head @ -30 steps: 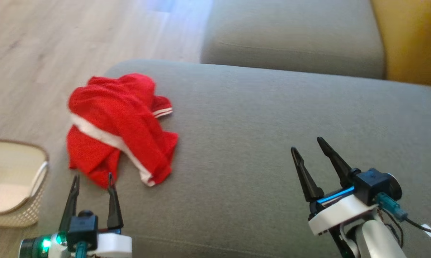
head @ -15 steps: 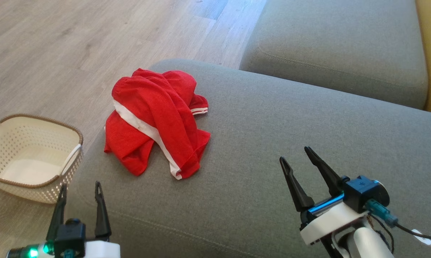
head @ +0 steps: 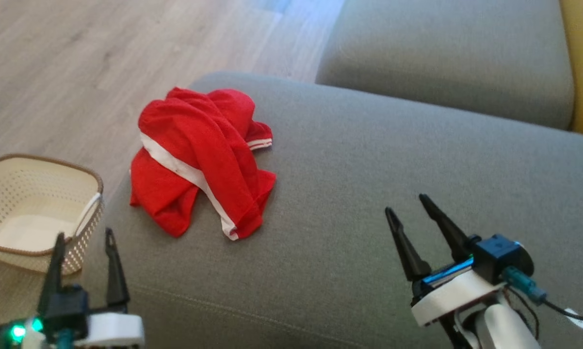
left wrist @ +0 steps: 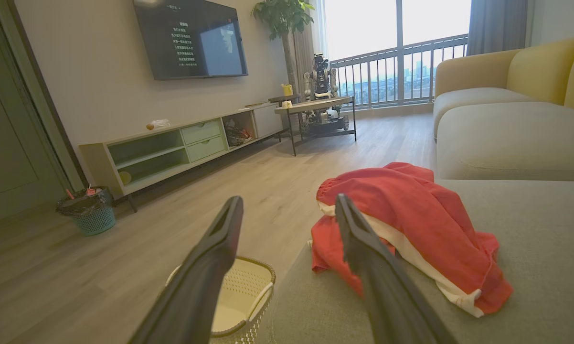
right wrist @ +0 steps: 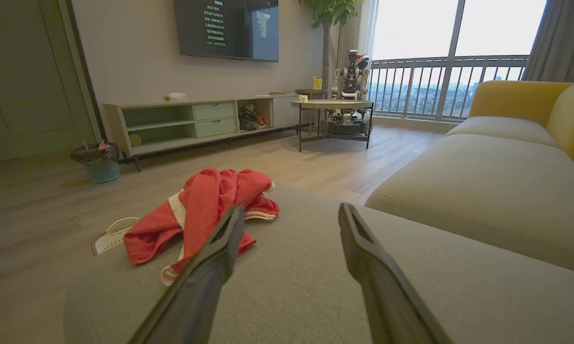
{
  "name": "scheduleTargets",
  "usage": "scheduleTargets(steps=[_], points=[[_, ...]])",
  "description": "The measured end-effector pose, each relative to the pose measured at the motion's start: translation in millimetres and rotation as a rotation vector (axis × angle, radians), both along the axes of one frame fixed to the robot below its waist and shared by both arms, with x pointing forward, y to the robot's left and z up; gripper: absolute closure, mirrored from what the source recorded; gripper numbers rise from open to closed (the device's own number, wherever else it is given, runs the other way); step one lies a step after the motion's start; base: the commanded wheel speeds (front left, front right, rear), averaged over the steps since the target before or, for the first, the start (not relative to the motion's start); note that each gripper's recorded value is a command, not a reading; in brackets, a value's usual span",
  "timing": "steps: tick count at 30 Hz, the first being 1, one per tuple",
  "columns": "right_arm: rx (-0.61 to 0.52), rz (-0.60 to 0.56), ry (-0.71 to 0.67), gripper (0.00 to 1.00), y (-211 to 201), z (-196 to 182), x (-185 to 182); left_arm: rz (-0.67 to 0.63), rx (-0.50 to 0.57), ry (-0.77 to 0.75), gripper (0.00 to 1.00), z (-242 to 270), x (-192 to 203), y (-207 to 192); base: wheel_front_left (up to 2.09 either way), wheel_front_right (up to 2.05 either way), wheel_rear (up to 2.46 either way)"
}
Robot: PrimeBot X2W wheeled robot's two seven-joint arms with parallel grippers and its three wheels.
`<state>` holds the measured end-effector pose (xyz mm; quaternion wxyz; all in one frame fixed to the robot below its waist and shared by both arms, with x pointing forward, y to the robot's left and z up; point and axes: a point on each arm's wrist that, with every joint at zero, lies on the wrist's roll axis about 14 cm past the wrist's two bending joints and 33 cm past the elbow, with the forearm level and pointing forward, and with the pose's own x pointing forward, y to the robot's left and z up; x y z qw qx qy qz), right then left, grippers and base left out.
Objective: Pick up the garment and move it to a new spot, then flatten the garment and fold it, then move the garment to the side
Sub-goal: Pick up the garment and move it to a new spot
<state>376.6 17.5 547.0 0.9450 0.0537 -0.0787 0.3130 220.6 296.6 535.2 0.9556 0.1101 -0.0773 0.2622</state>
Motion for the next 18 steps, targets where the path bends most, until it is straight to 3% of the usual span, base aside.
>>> scheduleTargets(steps=[4,10,18], points=[[0.007,-0.028,0.017,0.0,-8.5,-6.1,10.4,-0.022,-0.005,0.005,0.0,4.3,14.2,7.8,0.0,0.0,0.0],[0.008,-0.056,-0.026,0.0,-12.5,-1.4,42.5,-0.132,-0.057,-0.018,0.0,20.5,82.1,24.5,0.0,0.0,0.0],[-0.005,-0.127,0.0,0.0,-33.2,-26.5,84.2,-0.277,-0.139,0.185,0.0,-8.3,186.5,35.8,0.0,0.0,0.0]])
